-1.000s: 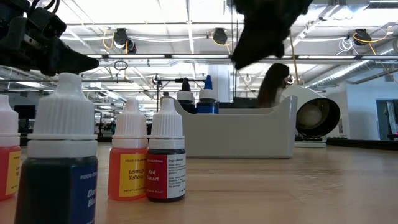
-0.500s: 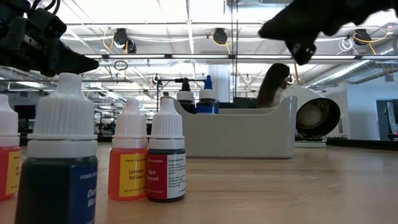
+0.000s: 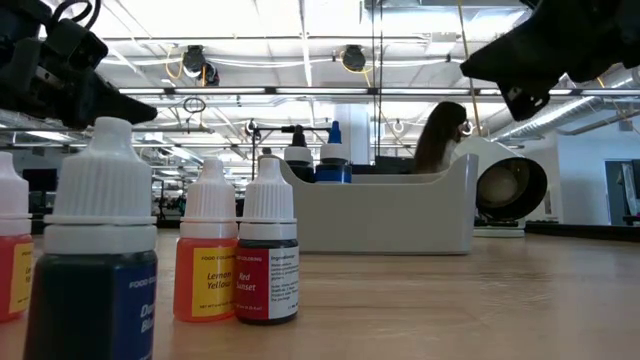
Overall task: Pick & Place food coloring
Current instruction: Put the small red food coloring into the gray bin
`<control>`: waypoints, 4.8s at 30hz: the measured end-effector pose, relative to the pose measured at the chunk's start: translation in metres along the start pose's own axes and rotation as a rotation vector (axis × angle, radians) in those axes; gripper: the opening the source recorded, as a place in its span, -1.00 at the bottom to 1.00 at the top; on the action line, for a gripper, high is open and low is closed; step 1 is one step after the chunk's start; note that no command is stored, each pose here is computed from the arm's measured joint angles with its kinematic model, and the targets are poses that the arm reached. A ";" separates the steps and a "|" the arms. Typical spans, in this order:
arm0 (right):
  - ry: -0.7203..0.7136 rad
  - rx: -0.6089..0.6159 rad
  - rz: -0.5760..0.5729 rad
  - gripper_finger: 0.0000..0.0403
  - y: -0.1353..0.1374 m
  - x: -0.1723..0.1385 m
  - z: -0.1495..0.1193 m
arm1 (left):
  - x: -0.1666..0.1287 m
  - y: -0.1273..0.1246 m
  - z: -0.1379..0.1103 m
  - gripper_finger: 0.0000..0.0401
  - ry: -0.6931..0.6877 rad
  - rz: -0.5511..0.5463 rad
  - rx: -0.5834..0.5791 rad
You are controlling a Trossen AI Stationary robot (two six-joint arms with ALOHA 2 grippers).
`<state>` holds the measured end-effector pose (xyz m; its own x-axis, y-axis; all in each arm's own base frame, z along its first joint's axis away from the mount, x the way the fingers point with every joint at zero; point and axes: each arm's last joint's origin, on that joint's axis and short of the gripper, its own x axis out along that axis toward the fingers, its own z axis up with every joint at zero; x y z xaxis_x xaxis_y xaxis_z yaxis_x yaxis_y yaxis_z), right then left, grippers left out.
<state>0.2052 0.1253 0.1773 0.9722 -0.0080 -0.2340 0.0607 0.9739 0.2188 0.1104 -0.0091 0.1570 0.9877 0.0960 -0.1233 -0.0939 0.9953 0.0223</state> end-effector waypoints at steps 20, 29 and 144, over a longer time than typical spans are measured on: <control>-0.056 -0.262 0.023 -1.00 0.004 -0.001 0.005 | -0.001 0.005 -0.001 -0.97 -0.013 0.185 -0.294; -0.125 -0.294 0.038 -1.00 0.006 -0.002 0.013 | 0.001 -0.005 -0.006 -0.97 0.080 -0.033 -0.365; -0.229 -0.367 0.228 -1.00 0.023 -0.012 0.020 | 0.131 -0.320 0.048 0.00 1.223 -0.137 -0.095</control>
<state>0.1997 0.1436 0.2038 0.9787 0.2055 0.0043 -0.2035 0.9719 -0.1183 0.2763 -0.3156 0.1817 0.2290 -0.1136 -0.9668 -0.0579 0.9898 -0.1300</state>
